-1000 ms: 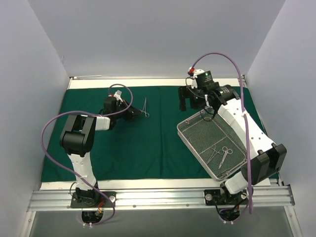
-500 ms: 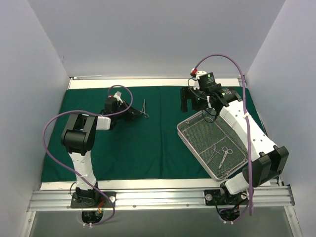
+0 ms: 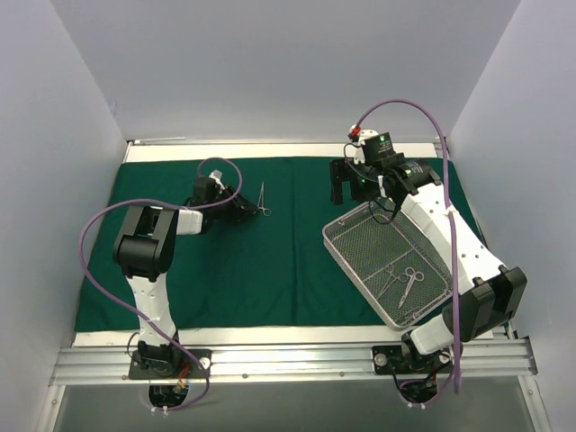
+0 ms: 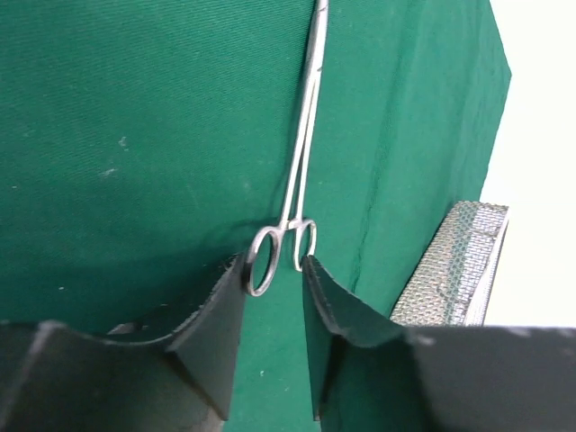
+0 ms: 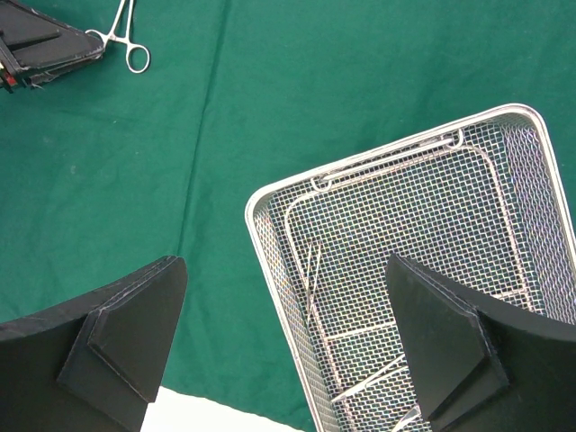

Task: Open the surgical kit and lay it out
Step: Place the medical item in the surgical kit.

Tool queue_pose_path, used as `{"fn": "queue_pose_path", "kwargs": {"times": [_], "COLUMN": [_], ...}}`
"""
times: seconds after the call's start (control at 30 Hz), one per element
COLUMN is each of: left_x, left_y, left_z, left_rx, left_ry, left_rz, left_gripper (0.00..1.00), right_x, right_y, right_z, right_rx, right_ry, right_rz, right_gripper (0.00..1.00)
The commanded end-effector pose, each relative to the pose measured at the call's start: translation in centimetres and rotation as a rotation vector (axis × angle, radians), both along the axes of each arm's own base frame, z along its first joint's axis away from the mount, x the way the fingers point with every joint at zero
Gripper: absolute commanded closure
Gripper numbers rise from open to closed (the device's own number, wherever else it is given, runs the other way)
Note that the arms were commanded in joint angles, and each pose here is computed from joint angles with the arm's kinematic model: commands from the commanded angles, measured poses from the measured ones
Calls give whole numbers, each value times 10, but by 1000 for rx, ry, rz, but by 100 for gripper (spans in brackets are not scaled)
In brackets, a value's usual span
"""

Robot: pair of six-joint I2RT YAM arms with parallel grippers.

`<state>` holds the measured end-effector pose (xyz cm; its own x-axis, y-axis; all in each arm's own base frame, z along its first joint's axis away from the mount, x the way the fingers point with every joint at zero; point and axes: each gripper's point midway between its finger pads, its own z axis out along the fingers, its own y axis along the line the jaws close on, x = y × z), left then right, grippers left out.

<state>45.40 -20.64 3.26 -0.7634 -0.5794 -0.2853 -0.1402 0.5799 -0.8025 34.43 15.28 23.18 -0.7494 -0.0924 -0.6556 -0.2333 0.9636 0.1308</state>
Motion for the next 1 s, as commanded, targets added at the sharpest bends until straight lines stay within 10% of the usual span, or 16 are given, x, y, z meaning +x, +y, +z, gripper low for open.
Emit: {"fn": "queue_pose_path", "kwargs": {"times": [0.0, 0.7, 0.97], "left_x": [1, -32, -51], "left_y": [2, 23, 52], "left_z": [-5, 23, 117], "left_rx": [17, 251, 544], "left_ry": [13, 203, -1], "left_rz": [5, 11, -177], "left_gripper": [59, 38, 41], "right_x": [-2, 9, -10], "right_y": [-4, 1, -48], "right_z": [12, 2, -63], "right_rx": [17, 57, 44], "right_ry": [-37, -9, 320], "right_rz": [-11, -72, -399], "right_gripper": [0, 0, 4]}}
